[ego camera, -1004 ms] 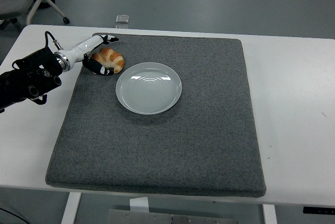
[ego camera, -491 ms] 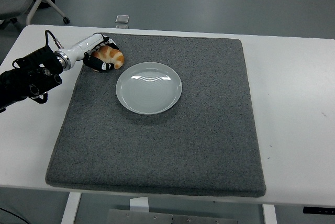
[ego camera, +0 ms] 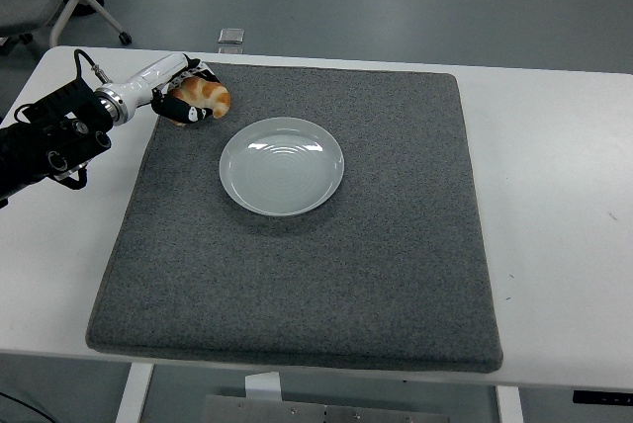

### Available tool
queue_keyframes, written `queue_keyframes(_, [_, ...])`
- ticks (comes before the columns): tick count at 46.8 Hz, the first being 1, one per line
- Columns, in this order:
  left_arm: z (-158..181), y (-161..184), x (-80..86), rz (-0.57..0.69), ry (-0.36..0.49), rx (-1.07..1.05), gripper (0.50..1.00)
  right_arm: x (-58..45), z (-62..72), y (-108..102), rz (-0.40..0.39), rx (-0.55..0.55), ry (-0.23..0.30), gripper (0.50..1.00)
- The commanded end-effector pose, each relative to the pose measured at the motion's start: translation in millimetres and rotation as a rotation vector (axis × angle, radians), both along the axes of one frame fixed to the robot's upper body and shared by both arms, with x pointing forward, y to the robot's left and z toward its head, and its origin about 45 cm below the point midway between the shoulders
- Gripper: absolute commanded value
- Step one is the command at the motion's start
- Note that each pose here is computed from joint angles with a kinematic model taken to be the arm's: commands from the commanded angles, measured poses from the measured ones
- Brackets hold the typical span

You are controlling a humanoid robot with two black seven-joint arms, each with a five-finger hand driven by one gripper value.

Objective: Place the bread on the plate

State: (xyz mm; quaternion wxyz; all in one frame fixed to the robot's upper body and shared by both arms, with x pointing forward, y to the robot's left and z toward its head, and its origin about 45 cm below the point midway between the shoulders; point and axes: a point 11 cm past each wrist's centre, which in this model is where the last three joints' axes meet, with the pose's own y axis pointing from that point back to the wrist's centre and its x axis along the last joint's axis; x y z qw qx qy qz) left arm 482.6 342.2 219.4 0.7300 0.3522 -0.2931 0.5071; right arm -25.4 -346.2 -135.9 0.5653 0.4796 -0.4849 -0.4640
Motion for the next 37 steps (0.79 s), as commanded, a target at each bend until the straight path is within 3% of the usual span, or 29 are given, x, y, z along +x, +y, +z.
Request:
queue_keyframes(1, [19, 17, 4.6, 0.042, -0.038, -0.023, 0.5, 0.0, 0.0, 0, 0.0, 0.0, 0.0, 0.93])
queue_keyframes(12, [100, 67, 16.2, 0.096, -0.124, -0.023, 0.5, 0.0, 0.0, 0, 0.0, 0.0, 0.0, 0.93])
queue_keyframes(21, [224, 83, 22.9, 0.048, -0.221, -0.059, 0.5, 0.1, 0.0, 0, 0.0, 0.0, -0.001, 0.93])
queue_keyframes(26, [290, 61, 25.1, -0.023, -0.301, -0.072, 0.5, 0.2, 0.0, 0, -0.003, 0.001, -0.002, 0.93])
queue_keyframes(30, [319, 38, 26.4, -0.073, -0.344, -0.07, 0.5, 0.0, -0.1, 1, -0.003, 0.003, 0.0, 0.93])
queue_keyframes(37, [314, -66, 42.6, -0.267, -0.324, -0.086, 0.5, -0.1, 0.0, 0, 0.0, 0.001, 0.001, 0.93])
